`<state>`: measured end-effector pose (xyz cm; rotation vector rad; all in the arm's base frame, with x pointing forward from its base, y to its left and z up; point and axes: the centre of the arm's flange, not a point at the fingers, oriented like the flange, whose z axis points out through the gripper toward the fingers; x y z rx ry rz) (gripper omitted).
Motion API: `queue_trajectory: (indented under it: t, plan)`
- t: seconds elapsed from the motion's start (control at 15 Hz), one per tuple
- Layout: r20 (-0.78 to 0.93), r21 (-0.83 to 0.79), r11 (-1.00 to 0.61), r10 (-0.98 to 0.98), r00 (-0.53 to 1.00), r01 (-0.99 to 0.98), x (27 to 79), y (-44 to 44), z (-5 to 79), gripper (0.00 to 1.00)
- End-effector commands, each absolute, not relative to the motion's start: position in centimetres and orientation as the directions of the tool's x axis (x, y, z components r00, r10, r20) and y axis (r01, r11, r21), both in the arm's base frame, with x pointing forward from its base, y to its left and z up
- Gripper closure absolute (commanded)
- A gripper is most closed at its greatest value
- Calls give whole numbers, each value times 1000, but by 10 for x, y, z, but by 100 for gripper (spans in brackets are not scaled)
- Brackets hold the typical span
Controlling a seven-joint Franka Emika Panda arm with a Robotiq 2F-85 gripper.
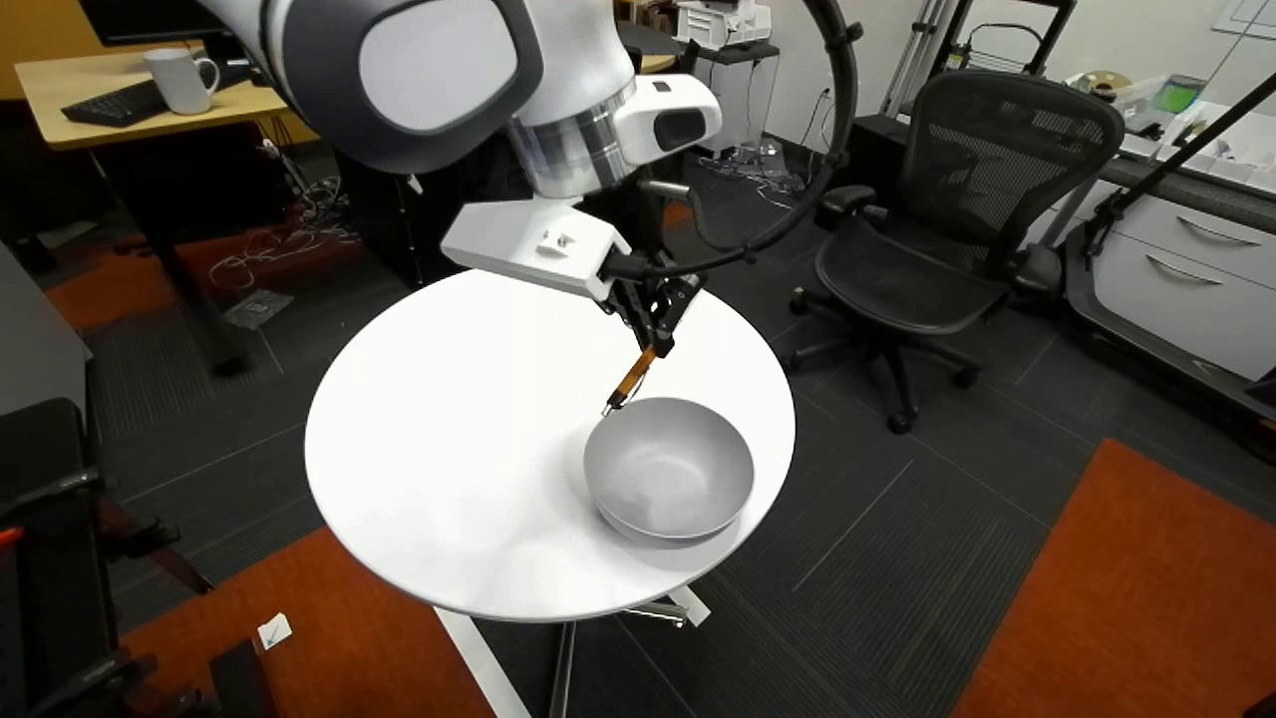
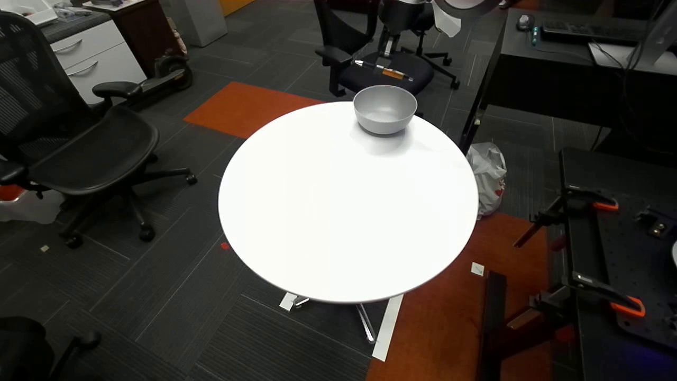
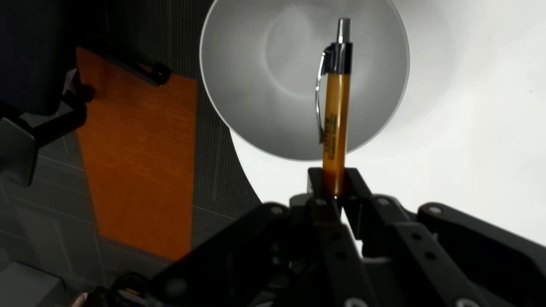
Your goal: Take the pen out of the bowl, put it on the table then put it back in the bowl
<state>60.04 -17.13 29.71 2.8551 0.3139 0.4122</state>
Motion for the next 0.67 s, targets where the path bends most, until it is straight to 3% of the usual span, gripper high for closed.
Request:
queue_trajectory:
  t: [0.0, 0.6]
  plan:
    - [283, 202, -970, 191, 940, 136, 584, -193, 305, 96]
    - [295, 67, -994, 101, 950, 85, 588, -240, 277, 96]
